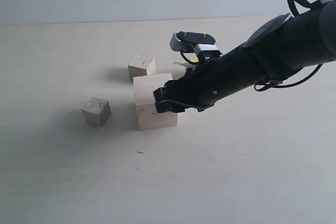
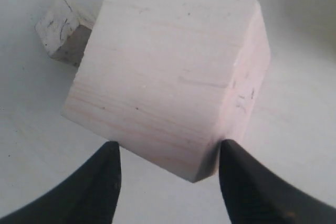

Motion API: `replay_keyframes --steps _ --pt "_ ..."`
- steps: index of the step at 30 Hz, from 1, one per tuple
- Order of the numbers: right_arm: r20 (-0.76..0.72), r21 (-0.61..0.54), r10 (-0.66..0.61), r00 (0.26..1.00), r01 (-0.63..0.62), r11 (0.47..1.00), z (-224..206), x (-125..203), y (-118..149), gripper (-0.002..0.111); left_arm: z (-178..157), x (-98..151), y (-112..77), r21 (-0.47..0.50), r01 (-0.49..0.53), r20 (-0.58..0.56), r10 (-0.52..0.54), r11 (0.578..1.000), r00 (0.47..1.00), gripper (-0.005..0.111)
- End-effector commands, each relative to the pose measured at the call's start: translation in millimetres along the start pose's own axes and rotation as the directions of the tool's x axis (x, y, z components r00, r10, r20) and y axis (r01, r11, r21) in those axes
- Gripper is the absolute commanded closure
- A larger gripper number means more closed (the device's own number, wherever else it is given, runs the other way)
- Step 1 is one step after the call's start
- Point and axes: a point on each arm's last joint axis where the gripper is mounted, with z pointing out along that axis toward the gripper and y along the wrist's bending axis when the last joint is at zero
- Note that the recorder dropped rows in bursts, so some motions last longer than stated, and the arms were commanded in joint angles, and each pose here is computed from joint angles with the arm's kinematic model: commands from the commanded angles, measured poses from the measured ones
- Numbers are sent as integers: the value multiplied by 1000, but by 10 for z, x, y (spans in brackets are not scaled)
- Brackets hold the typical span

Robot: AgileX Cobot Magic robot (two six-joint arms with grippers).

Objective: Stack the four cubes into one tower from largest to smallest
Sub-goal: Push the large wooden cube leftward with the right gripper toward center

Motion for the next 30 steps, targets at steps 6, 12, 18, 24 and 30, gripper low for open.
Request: replay_keyframes --steps 6,12,18,24,30 --pt "3 -11 9 1000 -9 1000 69 17 80 54 3 -14 -7 2 -1 16 1 1000 1000 107" --pt "13 5 4 1000 -4 1000 75 11 78 54 3 -12 -8 3 -1 14 1 1000 1000 107" --pt "27 29 -2 1000 2 1000 74 -1 57 54 3 -12 -8 3 -1 14 1 1000 1000 107" --pt "20 15 -3 1000 3 1000 66 3 73 54 3 -10 -8 4 -1 13 1 1000 1000 107" --pt "20 -4 -31 999 31 1000 6 -10 119 54 3 -8 -9 4 -1 10 1 1000 1000 107"
